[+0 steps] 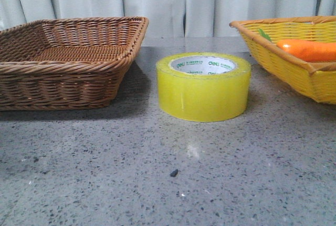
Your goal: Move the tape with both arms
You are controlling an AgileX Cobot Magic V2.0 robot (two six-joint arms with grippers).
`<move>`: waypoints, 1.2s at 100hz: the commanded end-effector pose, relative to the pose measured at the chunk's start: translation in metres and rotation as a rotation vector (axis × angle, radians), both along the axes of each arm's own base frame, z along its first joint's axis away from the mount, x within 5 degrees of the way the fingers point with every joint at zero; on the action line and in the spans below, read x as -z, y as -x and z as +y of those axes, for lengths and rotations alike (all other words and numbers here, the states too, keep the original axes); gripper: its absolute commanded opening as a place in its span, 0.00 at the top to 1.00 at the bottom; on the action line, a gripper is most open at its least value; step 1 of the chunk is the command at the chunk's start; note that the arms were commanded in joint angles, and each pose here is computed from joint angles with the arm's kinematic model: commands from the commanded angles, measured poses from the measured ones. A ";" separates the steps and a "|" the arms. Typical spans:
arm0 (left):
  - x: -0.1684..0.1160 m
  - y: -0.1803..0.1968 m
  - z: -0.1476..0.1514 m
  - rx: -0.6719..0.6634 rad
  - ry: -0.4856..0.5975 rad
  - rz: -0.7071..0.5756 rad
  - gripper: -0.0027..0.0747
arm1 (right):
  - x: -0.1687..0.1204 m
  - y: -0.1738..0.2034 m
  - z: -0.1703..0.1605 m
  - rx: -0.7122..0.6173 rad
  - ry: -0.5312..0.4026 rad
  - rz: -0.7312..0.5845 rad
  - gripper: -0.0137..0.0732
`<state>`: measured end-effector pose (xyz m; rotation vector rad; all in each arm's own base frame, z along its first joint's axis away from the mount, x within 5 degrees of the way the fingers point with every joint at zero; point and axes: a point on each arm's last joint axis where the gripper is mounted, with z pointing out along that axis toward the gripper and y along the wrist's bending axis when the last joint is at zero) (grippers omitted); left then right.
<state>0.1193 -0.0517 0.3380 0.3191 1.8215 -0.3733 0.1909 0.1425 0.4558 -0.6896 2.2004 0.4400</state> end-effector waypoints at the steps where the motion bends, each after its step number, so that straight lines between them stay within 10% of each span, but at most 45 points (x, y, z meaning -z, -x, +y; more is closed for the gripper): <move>1: -0.020 -0.013 -0.016 0.062 0.038 -0.050 0.66 | -0.029 0.022 -0.019 0.018 -0.076 -0.172 0.93; 27: -0.023 -0.041 -0.083 0.295 0.004 0.006 0.40 | -0.033 0.065 -0.052 0.037 -0.133 -0.303 0.93; 83: 0.012 -0.067 -0.237 0.610 -0.140 0.184 0.40 | -0.015 0.104 -0.079 0.040 -0.176 -0.360 0.93; 120: 0.046 -0.090 -0.276 0.652 -0.308 0.256 0.40 | -0.015 0.104 -0.079 0.040 -0.176 -0.362 0.93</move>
